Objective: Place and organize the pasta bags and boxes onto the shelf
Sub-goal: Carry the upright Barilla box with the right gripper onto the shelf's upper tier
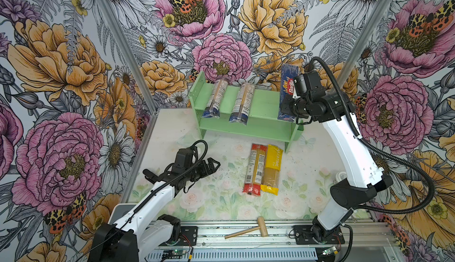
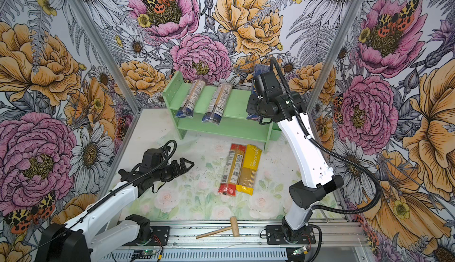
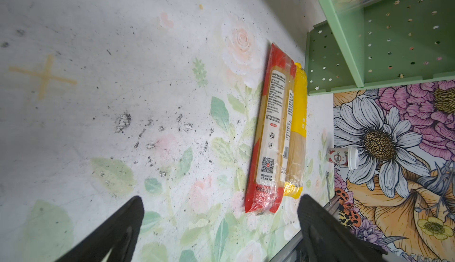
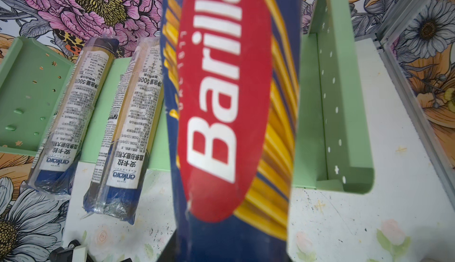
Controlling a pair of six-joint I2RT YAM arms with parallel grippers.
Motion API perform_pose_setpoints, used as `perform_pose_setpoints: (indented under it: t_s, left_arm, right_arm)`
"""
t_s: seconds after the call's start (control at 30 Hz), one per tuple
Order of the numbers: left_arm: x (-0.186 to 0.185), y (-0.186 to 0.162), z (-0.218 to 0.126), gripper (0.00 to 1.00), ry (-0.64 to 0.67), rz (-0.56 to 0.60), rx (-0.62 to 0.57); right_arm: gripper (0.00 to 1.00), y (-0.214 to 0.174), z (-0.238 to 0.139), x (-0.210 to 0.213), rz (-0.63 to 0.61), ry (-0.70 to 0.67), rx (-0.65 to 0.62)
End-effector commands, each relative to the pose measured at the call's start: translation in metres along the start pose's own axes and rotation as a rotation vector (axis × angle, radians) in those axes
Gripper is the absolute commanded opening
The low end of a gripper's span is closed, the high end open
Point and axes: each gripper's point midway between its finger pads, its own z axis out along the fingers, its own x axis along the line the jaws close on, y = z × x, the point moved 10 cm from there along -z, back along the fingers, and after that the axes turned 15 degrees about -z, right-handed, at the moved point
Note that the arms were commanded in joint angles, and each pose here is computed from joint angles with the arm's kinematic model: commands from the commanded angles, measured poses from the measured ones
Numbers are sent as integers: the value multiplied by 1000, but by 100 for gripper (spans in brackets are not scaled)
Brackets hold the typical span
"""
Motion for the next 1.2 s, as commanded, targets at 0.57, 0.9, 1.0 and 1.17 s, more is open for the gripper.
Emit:
perform_pose_setpoints:
  t_s: [0.57,0.9,1.0,1.17]
  left_arm:
    - [-9,2,-12,99,-31,25,-21]
    - [-9,2,-12,99,-28,22,-21]
    - [-8,2,-12,99,-25,21,-19]
    - [-8,1,-12,99,-23,19,-19]
  right_arm:
    - [0,38,6,-2,104,-62,-196]
    - [0,35,24,1,100,-59,-148]
    - [0,33,29,2,101,-63,-128]
    - [0,30,36,2,103,-64,-98]
